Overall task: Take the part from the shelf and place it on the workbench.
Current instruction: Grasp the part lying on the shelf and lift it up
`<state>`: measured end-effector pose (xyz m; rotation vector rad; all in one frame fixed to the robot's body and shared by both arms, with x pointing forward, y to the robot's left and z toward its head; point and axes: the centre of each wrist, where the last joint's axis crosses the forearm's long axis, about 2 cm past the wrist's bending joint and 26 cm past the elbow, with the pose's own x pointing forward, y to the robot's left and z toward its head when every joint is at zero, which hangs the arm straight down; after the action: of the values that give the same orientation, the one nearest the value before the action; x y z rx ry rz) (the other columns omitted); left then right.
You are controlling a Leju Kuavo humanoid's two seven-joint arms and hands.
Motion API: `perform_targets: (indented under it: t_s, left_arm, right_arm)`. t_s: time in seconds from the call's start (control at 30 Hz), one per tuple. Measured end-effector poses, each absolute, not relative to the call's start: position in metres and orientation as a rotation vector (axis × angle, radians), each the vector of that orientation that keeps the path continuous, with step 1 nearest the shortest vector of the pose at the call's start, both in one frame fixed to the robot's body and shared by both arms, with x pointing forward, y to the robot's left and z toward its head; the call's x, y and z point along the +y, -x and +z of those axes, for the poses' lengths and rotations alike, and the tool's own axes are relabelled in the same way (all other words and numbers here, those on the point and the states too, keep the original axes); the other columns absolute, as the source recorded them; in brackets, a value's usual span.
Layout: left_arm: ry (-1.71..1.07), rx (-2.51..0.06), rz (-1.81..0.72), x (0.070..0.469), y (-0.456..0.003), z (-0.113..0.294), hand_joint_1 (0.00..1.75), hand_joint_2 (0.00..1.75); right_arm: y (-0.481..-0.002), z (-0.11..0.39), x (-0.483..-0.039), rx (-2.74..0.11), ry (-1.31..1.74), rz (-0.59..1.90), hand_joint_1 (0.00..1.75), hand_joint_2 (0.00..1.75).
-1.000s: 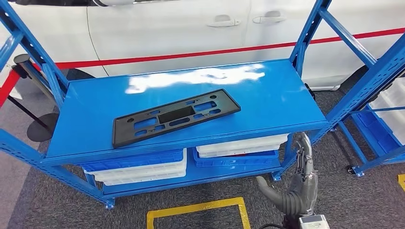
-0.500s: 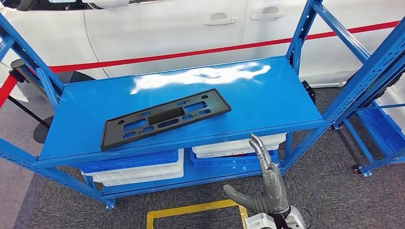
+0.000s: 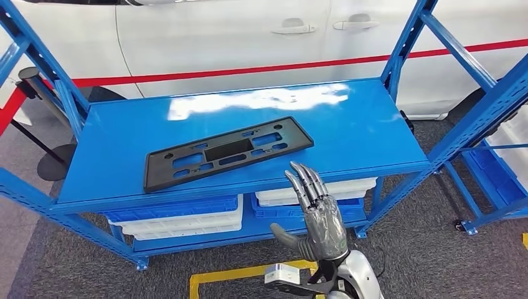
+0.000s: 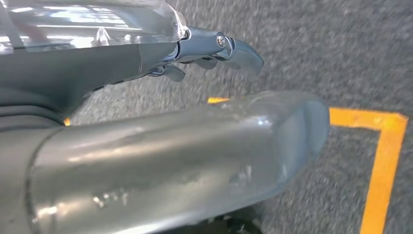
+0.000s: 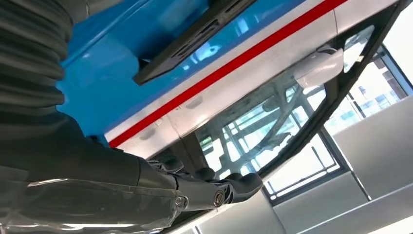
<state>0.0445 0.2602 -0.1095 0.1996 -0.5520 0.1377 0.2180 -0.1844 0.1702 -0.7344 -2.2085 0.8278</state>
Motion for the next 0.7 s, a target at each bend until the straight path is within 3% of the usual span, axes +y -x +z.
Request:
perform_targets:
  t_s: [0.7]
  left_arm:
    - [-0.102,-0.579,0.052,0.266,-0.049,-0.11,0.0,0.0]
  right_arm:
    - [-0.258,0.157,-0.109,-2.2,1.1,1.011,0.0,1.75]
